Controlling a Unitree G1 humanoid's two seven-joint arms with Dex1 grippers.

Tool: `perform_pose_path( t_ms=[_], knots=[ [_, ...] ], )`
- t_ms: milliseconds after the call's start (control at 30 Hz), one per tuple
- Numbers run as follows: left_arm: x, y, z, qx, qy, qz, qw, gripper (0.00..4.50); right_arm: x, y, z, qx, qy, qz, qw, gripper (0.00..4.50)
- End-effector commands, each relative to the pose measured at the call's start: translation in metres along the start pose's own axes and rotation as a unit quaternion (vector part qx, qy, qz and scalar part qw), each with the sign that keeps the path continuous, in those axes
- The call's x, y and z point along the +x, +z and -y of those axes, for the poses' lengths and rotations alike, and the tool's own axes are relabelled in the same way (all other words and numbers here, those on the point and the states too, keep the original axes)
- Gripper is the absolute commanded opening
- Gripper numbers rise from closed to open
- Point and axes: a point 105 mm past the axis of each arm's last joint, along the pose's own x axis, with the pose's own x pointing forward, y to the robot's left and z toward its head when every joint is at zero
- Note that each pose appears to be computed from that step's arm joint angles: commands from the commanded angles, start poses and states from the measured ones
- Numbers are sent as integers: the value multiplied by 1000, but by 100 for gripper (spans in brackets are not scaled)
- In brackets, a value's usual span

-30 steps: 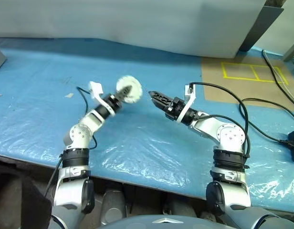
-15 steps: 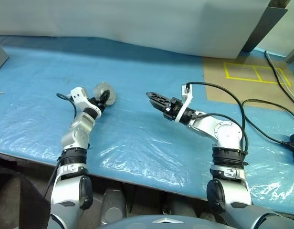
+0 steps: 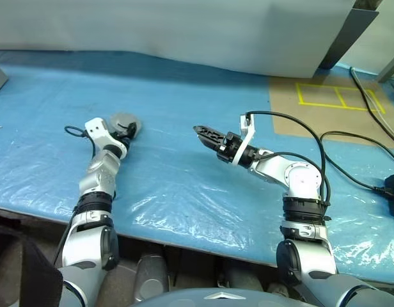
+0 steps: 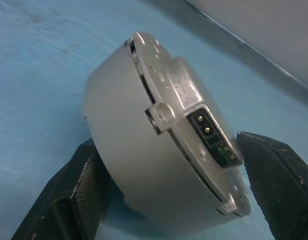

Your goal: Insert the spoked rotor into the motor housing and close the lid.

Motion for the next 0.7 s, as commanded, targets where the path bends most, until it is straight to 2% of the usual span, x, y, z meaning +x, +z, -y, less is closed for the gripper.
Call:
perform_pose_path(
  t_ms=[33, 100, 233, 367, 533, 700],
  knots=[
    [-5, 18, -31, 45, 63, 33, 996, 402, 0, 5, -9, -12, 18, 9, 1000, 324],
    [-8, 19, -37, 54, 67, 35, 996, 402, 1, 4, -8, -13, 17, 8, 1000, 324],
    [-12, 11, -42, 17, 56, 11, 998, 402, 3, 3, -7, -17, 15, 2, 1000, 324],
    [-19, -7, -10, -74, -55, -43, 995, 402, 6, 0, -4, -16, 11, -4, 1000, 324],
    [-49, -21, 29, -186, -191, -113, 957, 402, 7, -4, -1, -21, 5, -16, 1000, 324],
    [-73, -37, 34, -182, -229, -175, 940, 402, 7, -5, 0, -26, 2, -20, 999, 324]
  ],
)
